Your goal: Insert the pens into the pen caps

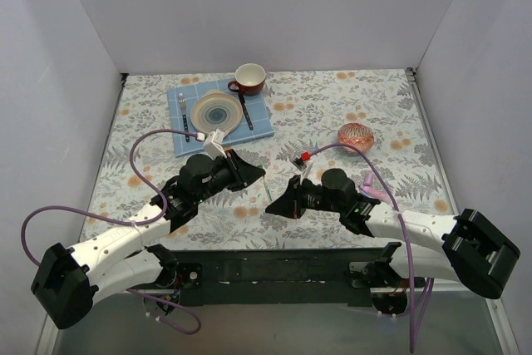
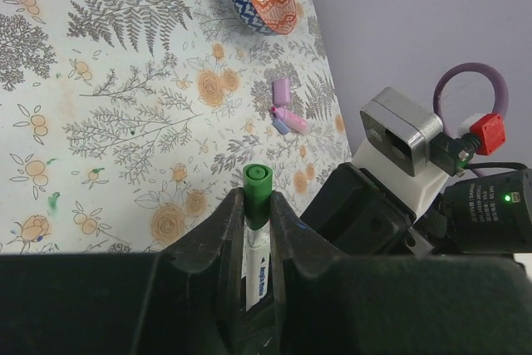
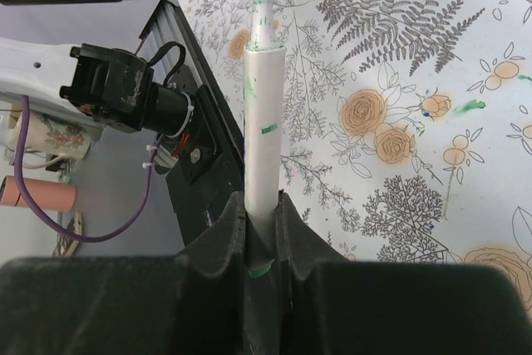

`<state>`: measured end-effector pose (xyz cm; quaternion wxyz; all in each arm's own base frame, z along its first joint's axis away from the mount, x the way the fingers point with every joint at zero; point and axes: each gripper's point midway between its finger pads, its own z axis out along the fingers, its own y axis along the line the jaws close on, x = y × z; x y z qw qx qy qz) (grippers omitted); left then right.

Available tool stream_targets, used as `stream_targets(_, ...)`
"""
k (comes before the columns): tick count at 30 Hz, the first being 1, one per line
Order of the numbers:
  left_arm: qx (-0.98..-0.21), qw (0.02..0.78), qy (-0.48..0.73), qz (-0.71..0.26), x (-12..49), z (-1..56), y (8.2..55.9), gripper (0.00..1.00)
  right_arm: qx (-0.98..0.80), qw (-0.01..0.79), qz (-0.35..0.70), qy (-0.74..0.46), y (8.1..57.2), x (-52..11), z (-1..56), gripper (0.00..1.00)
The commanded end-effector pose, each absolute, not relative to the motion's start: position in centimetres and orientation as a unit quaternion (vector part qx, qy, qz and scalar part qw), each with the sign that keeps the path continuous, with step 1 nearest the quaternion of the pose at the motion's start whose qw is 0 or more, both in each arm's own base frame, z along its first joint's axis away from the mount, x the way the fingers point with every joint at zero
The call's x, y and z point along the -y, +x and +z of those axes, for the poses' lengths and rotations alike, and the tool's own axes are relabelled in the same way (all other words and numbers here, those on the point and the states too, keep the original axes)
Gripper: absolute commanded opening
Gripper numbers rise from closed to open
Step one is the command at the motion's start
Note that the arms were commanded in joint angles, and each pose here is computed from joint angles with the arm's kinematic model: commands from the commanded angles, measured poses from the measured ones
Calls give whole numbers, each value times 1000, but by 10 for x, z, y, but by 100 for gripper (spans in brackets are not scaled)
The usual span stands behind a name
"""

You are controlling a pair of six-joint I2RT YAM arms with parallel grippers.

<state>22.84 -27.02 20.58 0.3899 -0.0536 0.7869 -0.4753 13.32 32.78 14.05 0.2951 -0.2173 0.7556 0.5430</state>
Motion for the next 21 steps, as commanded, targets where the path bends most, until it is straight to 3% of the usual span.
stream_targets(1,-784,389,-46,-481,271,205,225,0,-717,333,567,-229,140,-339,178,1)
stream_targets(11,-779,363,-37,-510,280,202,216,0,-724,343,558,-219,148,-341,179,1)
stream_targets(21,-775,341,-24,-532,281,201,201,0,-732,403,511,-201,179,-340,193,1)
